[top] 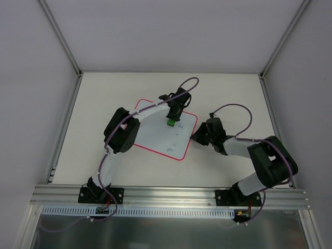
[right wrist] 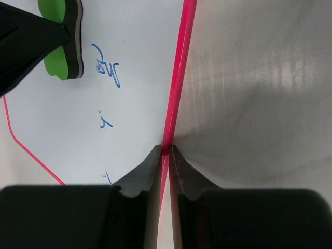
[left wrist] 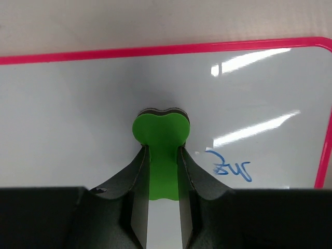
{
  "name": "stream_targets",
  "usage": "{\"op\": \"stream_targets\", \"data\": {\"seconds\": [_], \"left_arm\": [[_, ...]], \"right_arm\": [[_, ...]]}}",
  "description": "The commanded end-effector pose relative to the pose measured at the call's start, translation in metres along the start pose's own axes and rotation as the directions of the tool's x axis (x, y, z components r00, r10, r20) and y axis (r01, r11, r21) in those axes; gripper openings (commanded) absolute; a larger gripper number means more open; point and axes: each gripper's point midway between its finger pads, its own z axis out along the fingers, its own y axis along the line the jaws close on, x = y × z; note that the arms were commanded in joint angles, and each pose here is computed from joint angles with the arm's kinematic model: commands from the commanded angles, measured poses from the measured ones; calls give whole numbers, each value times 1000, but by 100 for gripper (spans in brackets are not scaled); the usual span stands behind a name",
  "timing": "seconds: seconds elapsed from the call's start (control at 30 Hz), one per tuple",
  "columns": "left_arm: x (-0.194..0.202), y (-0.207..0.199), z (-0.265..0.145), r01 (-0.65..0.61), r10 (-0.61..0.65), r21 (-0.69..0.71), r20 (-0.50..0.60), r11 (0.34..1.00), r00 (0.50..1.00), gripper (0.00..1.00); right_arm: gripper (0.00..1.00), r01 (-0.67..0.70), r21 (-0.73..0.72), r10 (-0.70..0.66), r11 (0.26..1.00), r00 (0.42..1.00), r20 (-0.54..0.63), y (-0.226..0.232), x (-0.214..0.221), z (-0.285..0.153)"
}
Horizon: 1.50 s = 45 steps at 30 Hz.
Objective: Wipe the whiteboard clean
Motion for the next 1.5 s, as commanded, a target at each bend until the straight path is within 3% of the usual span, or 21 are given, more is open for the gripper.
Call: {"op": "stream_targets", "data": {"seconds": [0.0,0.23,0.6,0.83,1.07,1.27,1.47], "left_arm": [[52,-52,18,-152,168,134,-118,979,979,0],[95,-82,13,-191,228,195,-189,962,955,0],[155,-49,-14,-72,101,101,-326,992,940,0],[180,-35,-40,-50,75,79,-360,996,930,0],[231,-23,-58,-48,61,40,-442,998,895,0],[248,-7,-70,-25,16,-15,-442,1000,897,0],[226,8,-82,-14,-7,-57,-350,998,937,0]], "right_arm": [[14,11,162,12,987,990,-138,-47,43,-5],[15,2,161,20,987,991,-131,-46,42,-7],[15,-5,182,27,983,992,-120,-50,40,-4],[15,-5,187,27,982,993,-117,-51,40,-4],[15,-4,192,28,981,993,-117,-53,41,-4],[15,-5,199,30,980,992,-120,-56,43,-3],[15,-4,196,30,981,992,-127,-56,45,-3]]}}
